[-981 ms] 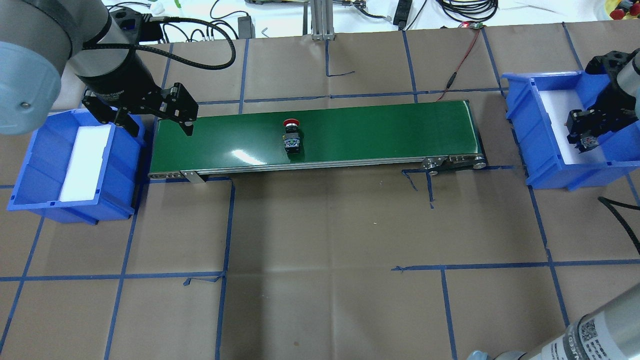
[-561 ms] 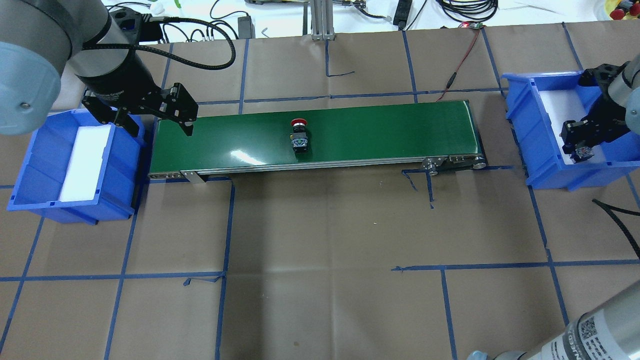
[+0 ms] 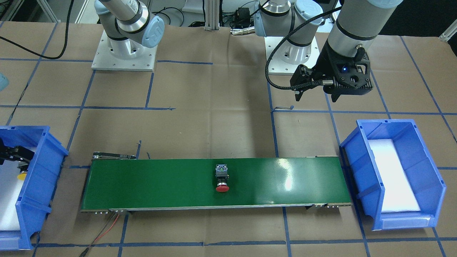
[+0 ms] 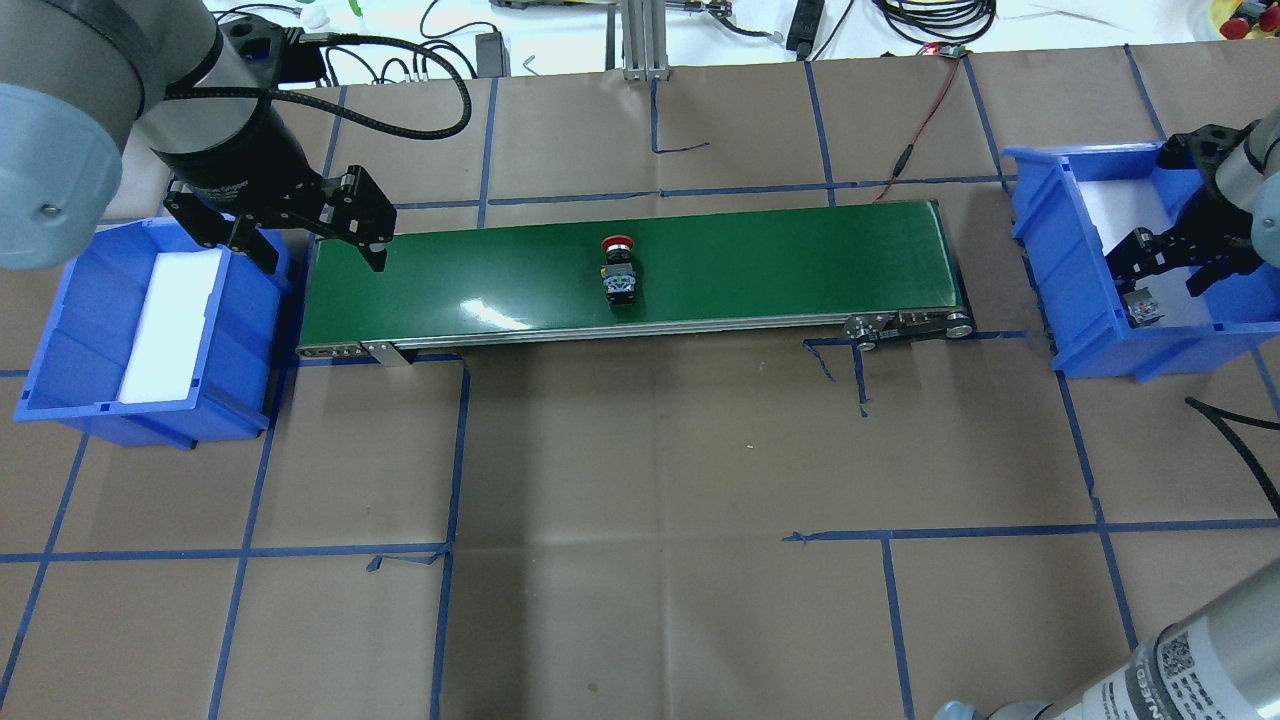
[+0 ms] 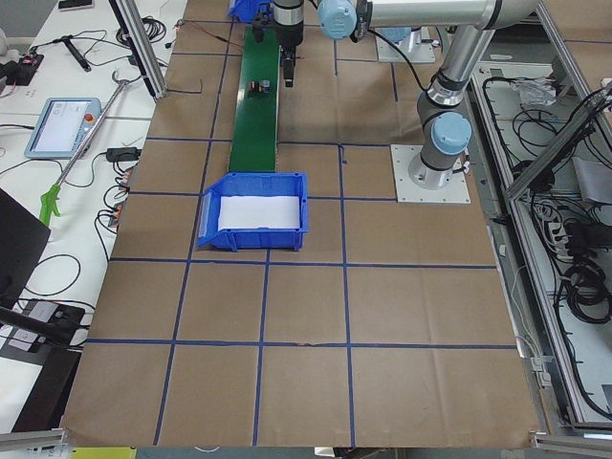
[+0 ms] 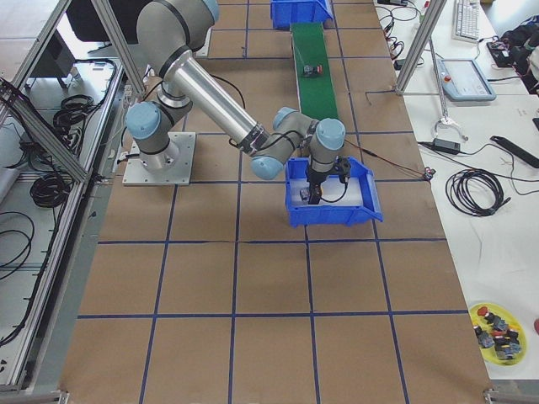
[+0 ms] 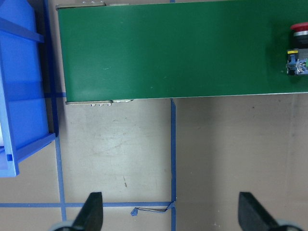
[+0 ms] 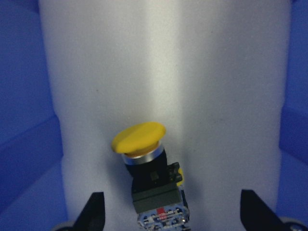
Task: Transport two buttons from left to right
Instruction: 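Carry the yellow button into the empty bin and release it, then move the right gripper back over the belt above the red button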
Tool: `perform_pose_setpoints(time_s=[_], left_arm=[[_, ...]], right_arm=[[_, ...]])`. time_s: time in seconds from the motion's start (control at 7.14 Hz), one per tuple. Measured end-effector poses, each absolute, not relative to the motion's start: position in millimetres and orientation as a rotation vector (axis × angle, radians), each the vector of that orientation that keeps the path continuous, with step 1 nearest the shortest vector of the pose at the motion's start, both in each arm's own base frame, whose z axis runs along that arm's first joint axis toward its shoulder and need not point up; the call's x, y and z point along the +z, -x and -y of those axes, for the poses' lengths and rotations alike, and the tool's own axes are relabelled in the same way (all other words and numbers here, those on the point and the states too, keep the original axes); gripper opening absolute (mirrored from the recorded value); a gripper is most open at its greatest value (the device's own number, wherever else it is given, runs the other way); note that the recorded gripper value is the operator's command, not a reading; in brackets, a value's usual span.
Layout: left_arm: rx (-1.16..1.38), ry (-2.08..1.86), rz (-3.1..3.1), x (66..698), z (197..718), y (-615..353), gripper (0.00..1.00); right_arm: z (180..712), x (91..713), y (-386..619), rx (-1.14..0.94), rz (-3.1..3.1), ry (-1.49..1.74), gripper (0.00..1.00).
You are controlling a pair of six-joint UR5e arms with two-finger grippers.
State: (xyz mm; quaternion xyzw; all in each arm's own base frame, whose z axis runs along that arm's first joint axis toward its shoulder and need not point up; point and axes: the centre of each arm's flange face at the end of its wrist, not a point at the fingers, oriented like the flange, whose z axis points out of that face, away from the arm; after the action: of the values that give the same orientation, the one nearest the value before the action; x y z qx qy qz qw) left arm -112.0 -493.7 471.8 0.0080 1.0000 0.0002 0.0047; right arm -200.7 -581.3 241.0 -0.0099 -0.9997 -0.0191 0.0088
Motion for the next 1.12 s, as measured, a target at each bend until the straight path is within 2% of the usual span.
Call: perform_pose_setpoints(time_s=[0.28,0.7,0.84,1.12], left_arm=[[0.0,-0.025,-3.133,471.9,493.7,112.1,1.0],[0.001,-0.025,-3.132,471.6,493.9,112.0,1.0],[0.001,-0.025,-3.132,471.7,493.8,112.0,1.0],[0.003,-0.025,-3.133,471.1,494.2,112.1,1.0]], right_arm=[[587.5,284.5,203.9,0.039,3.085,0.031,0.99],[588.6,415.2,190.5,0.246,3.065,0.105,0.99],[590.9,455.7,167.3,0.285,3.091,0.126,0.99],[589.2,498.8,83.3,0.239,3.145,0.19,0.99]])
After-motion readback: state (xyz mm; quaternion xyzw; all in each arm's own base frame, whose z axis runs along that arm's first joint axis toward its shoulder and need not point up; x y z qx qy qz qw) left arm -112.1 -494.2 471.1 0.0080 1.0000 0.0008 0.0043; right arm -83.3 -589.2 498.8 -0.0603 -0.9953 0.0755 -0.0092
